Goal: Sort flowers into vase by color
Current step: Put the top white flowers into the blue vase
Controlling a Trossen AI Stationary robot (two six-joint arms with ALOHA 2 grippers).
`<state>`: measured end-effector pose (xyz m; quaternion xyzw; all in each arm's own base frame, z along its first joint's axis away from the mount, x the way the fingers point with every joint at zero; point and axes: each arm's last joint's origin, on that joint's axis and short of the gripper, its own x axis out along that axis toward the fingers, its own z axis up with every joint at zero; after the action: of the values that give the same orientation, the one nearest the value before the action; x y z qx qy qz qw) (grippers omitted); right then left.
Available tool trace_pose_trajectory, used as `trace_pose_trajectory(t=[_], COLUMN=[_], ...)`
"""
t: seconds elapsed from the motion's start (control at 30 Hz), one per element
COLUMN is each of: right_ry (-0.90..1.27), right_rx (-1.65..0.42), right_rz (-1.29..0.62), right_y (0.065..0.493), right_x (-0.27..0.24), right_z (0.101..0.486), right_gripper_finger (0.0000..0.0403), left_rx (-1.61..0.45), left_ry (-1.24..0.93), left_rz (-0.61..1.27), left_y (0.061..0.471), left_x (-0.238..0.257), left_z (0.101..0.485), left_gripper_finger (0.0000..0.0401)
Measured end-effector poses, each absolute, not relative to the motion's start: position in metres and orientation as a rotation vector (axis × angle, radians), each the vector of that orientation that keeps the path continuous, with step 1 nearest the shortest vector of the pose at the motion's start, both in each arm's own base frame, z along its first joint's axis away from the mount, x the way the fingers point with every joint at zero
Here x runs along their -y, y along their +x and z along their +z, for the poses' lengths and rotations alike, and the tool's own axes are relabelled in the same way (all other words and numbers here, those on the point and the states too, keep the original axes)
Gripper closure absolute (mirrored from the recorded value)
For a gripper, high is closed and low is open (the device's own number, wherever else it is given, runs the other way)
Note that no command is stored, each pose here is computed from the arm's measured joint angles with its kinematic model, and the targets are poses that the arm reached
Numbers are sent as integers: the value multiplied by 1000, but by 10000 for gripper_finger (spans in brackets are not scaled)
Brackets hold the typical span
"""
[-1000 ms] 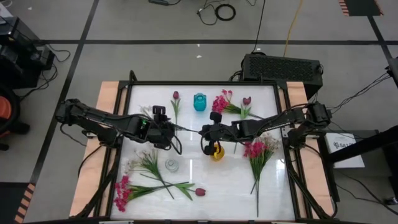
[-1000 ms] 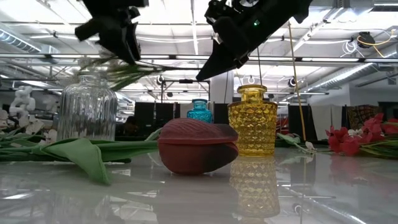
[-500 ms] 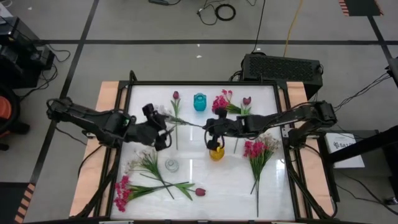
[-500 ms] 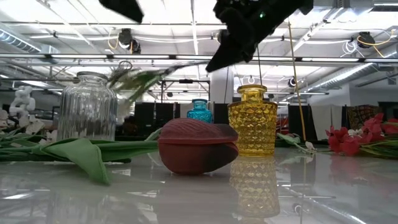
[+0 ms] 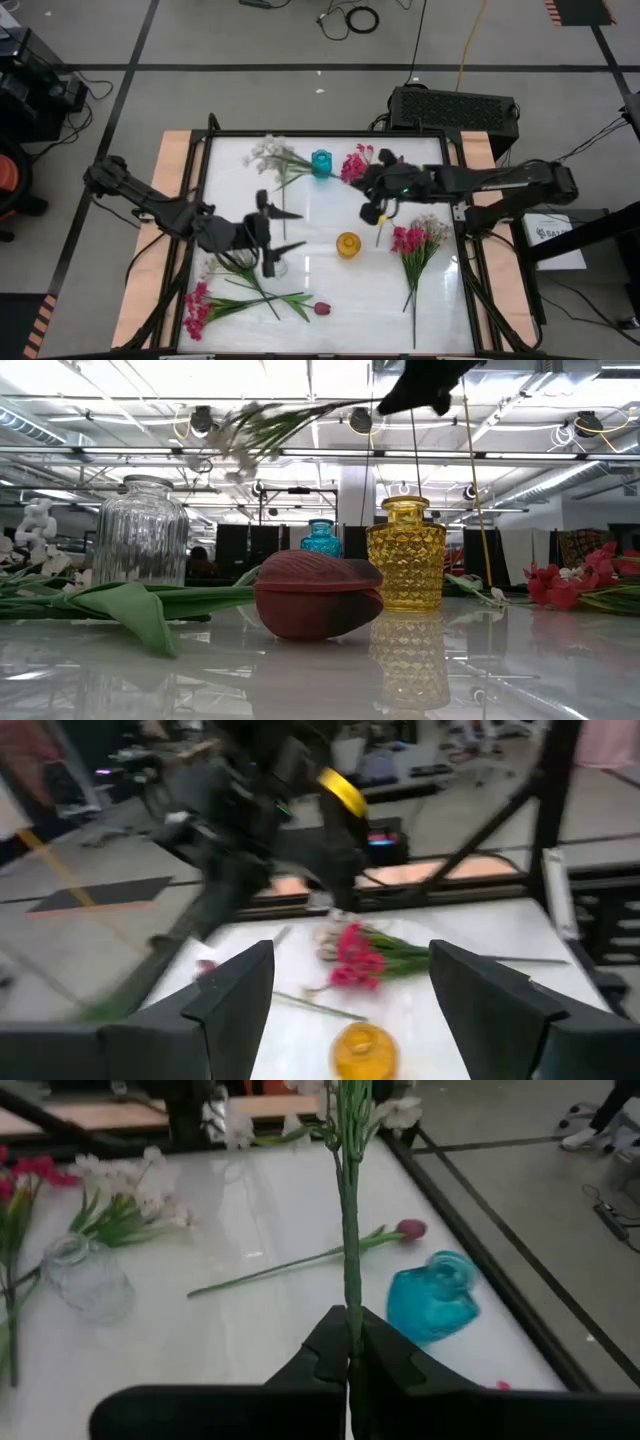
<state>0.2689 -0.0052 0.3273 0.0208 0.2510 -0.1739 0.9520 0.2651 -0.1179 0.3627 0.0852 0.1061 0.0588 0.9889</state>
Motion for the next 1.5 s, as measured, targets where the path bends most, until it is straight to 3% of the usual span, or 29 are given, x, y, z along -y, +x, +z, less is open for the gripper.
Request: trace_pose_trajectory(t=[0.23,0.6,0.8,1.13,1.5], right_ry=[124,263,296,226,148], right_rx=[-353,117,326,352,321], right_rz=[-352,-214,-160,-10,13], right_y=[224,183,170,184,210], right_x=[7,-2,-6,-22,-33], right_z=[326,264,236,233,239], right_gripper_finger=[402,402,402,402,402], left_rx=[-183,-80,102,254,414], left_ry=[134,18,-28,-250,-112], left_rz=[107,154,156,13,-99], left_y=[299,360,382,407,414], left_x=[126,99,78,30,38], left_z=[342,305,302,285,275], left_gripper_finger=[129,136,153,159,159])
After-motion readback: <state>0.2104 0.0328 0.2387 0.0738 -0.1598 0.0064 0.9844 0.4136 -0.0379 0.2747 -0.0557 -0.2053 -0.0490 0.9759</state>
